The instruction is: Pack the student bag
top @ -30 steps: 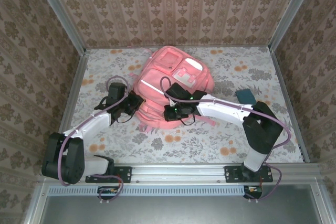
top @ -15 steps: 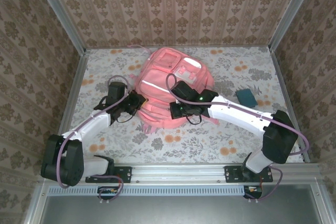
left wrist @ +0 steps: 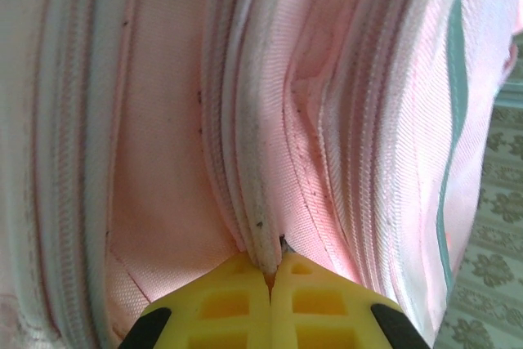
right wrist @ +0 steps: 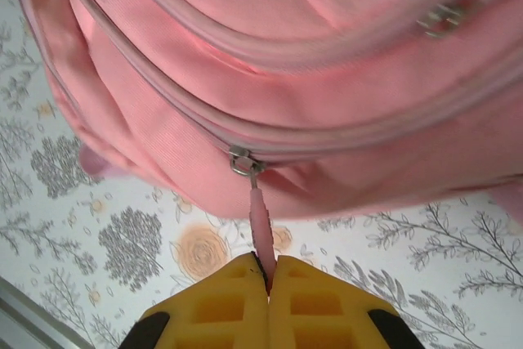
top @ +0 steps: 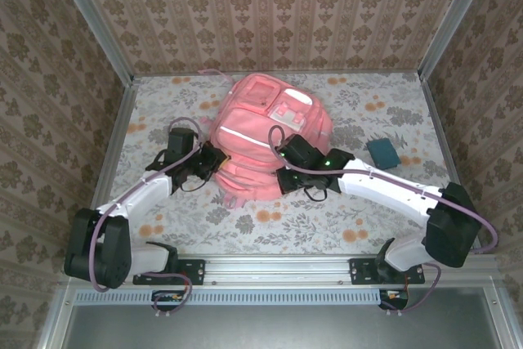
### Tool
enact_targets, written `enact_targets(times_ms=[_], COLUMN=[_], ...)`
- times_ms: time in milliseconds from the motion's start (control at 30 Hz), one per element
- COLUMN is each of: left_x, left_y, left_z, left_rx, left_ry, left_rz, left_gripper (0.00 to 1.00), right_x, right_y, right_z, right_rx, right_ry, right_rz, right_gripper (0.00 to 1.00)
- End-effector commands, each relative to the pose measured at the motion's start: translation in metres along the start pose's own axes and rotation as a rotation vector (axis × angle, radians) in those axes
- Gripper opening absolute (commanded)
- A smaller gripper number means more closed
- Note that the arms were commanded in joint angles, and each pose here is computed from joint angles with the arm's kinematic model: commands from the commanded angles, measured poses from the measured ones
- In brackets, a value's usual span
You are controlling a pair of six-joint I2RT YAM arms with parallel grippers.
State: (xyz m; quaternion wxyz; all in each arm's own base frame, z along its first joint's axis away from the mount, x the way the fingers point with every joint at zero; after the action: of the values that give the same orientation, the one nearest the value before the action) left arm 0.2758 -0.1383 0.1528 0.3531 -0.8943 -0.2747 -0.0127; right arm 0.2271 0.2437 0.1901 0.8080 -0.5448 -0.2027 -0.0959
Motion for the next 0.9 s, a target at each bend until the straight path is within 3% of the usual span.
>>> enact_targets(times_ms=[0,133,400,567,867], left_x=[0.018,0.017,0.019,0.017,0.015], left_y=[-0.001,0.0,-0.003,-0.002,-0.003], left_z=[0.003,0.003,0.013,0.016,0.017], left_rx=[0.048,0.052,0.094,0.101,0.096], left_ry=[0.033,0.033,0.024,0.022,0.025], left_rz=[-0.097,-0.096,-0.103,-0.102,-0.092], left_gripper=[0.0,0.0,0.0,0.0,0.0], right_x=[-0.006,0.006,0.004,0.016,0.065], right_y=[-0.002,0.009,-0.009,-0.019,0.001], right_z=[0.011,0.029,-0.04,-0.077,-0.096], right_rx=[0.091,0.025,-0.333,-0.374,-0.4], right_ry=[-0.025,-0.045,0.028,0.129,0.206], right_rz=[0.047,0.004,-0.109,-0.152,-0.197], right_gripper=[0.0,0.0,0.0,0.0,0.0])
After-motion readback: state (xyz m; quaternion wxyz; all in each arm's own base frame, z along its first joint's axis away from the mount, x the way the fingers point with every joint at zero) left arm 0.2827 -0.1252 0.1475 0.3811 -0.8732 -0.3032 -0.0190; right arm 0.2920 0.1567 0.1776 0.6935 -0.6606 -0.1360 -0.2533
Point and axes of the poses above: each hand's point on the last joint's axis, 136 mm out from that joint toward the fingers, its own y axis out along the fingers, its own z axis along the line the jaws close on, x = y × z, the point moved 6 cm from there along -y, back along the fingers, and after that the axes turned 11 degrees about y, right-handed, at the moved point
